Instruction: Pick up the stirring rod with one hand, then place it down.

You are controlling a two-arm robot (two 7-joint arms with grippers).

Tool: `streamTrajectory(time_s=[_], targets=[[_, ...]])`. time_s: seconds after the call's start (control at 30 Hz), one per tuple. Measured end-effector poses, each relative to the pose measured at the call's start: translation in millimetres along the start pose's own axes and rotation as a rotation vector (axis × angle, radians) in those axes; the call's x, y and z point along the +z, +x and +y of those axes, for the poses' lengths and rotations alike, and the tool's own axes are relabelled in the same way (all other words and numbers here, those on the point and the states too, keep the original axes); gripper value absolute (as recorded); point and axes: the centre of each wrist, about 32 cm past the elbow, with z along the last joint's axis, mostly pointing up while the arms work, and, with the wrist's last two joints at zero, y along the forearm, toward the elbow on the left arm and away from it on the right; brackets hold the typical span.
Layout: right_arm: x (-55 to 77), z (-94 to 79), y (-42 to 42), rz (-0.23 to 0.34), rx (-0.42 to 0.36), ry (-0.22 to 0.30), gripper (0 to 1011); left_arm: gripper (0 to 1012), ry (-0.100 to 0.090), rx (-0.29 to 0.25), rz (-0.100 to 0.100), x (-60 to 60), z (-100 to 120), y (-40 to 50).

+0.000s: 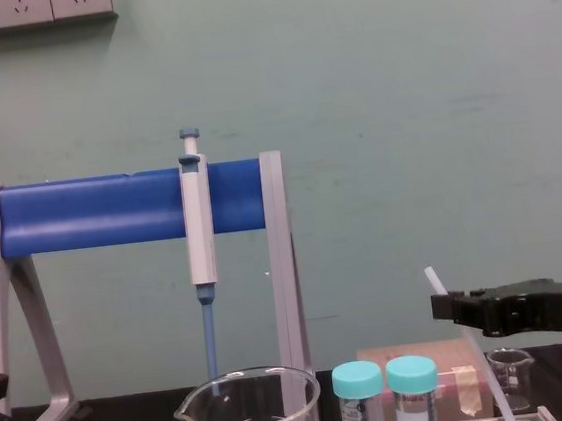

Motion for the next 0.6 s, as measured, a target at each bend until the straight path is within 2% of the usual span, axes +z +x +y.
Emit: streamTrajectory(time_s=[0.37,0.6], targets=[[-16.3,-1.8,-9.2,-0.108,0.017,0.198,72,1000,0.000,0.000,0.000,0.0,0,0.0],[-18.2,-4.5,-12.4,-0.155,0.023,0.269,72,1000,0.000,0.000,0.000,0.0,0,0.0]])
